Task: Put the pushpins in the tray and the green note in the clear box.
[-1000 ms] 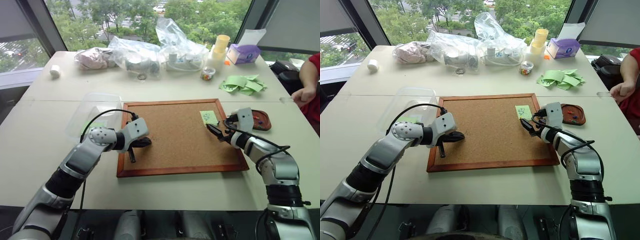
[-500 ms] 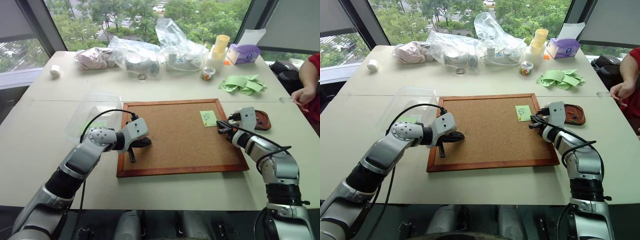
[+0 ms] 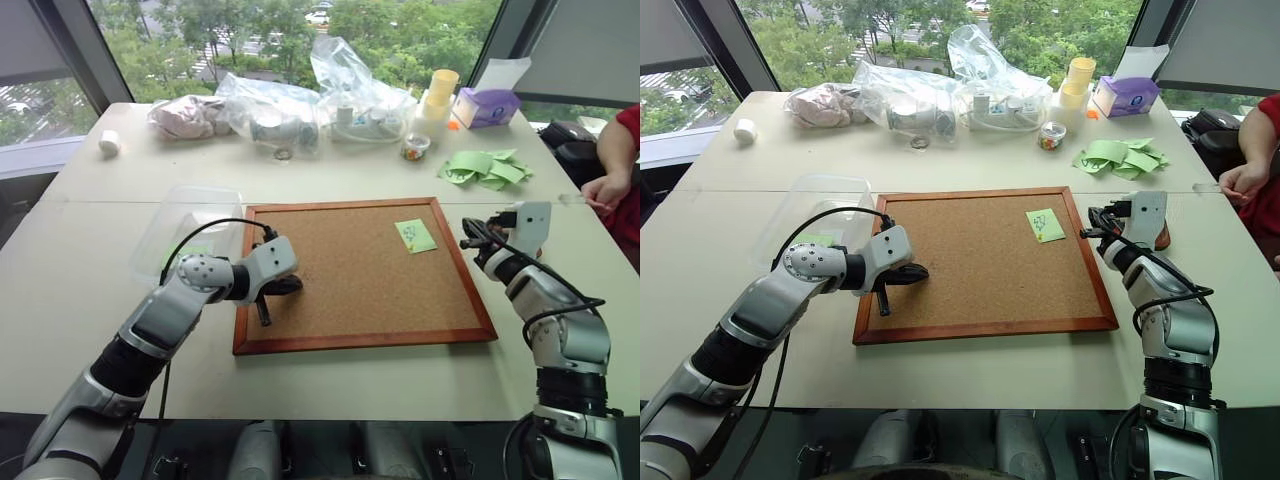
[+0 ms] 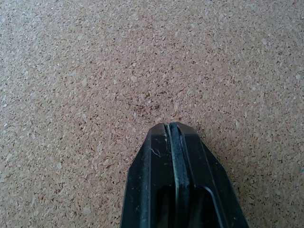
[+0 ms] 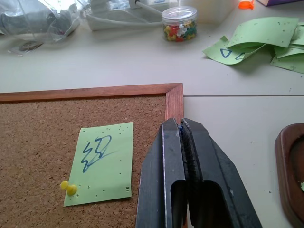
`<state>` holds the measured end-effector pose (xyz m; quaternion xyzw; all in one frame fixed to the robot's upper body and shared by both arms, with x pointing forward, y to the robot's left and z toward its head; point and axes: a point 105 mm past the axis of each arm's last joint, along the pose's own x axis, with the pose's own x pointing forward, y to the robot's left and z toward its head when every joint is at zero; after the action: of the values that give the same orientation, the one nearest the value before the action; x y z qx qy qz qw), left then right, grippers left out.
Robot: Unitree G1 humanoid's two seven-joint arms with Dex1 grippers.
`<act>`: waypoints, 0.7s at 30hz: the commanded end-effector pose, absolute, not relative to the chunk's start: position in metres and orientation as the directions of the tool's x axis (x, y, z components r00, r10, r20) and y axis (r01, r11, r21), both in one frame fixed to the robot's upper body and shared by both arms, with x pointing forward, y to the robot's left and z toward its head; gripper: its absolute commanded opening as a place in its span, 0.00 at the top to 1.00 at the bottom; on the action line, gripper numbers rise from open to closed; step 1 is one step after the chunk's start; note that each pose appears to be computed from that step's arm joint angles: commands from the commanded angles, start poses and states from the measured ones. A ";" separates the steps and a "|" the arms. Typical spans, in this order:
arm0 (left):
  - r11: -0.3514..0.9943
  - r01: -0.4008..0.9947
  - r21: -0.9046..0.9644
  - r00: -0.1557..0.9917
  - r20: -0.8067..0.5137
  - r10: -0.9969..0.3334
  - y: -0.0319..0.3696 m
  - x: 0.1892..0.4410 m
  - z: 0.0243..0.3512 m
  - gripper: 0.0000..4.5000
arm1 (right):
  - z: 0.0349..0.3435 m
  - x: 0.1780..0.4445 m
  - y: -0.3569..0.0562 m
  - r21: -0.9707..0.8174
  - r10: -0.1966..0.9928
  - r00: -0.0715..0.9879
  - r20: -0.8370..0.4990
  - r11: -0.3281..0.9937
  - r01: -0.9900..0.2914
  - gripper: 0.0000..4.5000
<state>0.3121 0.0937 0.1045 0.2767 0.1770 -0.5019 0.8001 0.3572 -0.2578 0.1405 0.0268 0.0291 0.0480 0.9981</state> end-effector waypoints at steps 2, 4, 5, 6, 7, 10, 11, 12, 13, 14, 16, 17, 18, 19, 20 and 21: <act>0.331 0.911 0.245 0.411 -0.595 -0.691 0.095 0.309 0.095 1.00 | 0.165 0.362 -0.300 -0.034 -0.146 0.989 0.003 0.989 0.146 1.00; 0.329 0.912 0.245 0.409 -0.593 -0.694 0.094 0.309 0.095 1.00 | 0.162 0.365 -0.320 -0.083 -0.261 0.965 -0.033 0.963 0.258 1.00; 0.329 0.912 0.245 0.409 -0.592 -0.694 0.094 0.309 0.095 1.00 | 0.159 0.366 -0.325 -0.101 -0.286 0.957 -0.047 0.955 0.281 1.00; 0.329 0.912 0.246 0.410 -0.591 -0.695 0.093 0.309 0.095 1.00 | 0.156 0.366 -0.329 -0.110 -0.304 0.951 -0.060 0.949 0.297 1.00; 0.329 0.912 0.246 0.410 -0.591 -0.695 0.093 0.310 0.095 1.00 | 0.154 0.367 -0.330 -0.102 -0.306 0.950 -0.068 0.949 0.298 1.00; 0.329 0.912 0.246 0.411 -0.590 -0.695 0.093 0.310 0.095 1.00 | 0.149 0.368 -0.332 -0.098 -0.315 0.945 -0.093 0.947 0.306 1.00; 0.330 0.911 0.247 0.411 -0.589 -0.696 0.093 0.309 0.095 1.00 | 0.148 0.368 -0.333 -0.097 -0.320 0.942 -0.099 0.945 0.311 1.00; 0.330 0.911 0.247 0.412 -0.589 -0.696 0.093 0.309 0.095 1.00 | 0.148 0.369 -0.333 -0.095 -0.321 0.942 -0.102 0.945 0.312 1.00; 0.331 0.911 0.247 0.412 -0.588 -0.696 0.093 0.309 0.095 1.00 | 0.147 0.369 -0.333 -0.091 -0.320 0.942 -0.105 0.946 0.311 1.00; 0.331 0.910 0.248 0.413 -0.587 -0.696 0.093 0.309 0.095 1.00 | 0.146 0.369 -0.333 -0.086 -0.320 0.941 -0.113 0.946 0.311 1.00; 0.332 0.910 0.248 0.414 -0.587 -0.696 0.093 0.309 0.095 1.00 | 0.144 0.370 -0.333 -0.079 -0.324 0.937 -0.129 0.945 0.316 0.87; 0.333 0.909 0.249 0.415 -0.586 -0.696 0.093 0.310 0.095 1.00 | 0.141 0.370 -0.333 -0.072 -0.321 0.936 -0.146 0.947 0.314 0.81; 0.335 0.909 0.250 0.417 -0.586 -0.695 0.094 0.310 0.095 1.00 | 0.138 0.370 -0.332 -0.060 -0.311 0.935 -0.169 0.950 0.306 0.72; 0.336 0.908 0.250 0.418 -0.586 -0.695 0.094 0.309 0.095 1.00 | 0.135 0.370 -0.333 -0.051 -0.312 0.932 -0.184 0.950 0.307 0.60; 0.336 0.908 0.249 0.418 -0.585 -0.695 0.094 0.309 0.095 1.00 | 0.133 0.370 -0.333 -0.046 -0.312 0.930 -0.193 0.950 0.310 0.46; 0.336 0.908 0.249 0.417 -0.585 -0.695 0.093 0.309 0.095 1.00 | 0.133 0.370 -0.334 -0.037 -0.316 0.928 -0.195 0.948 0.315 0.38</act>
<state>0.3122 0.0921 0.1044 0.2787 0.1750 -0.5034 0.7990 0.3691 -0.3287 0.1200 -0.0135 0.1194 -0.1534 0.9808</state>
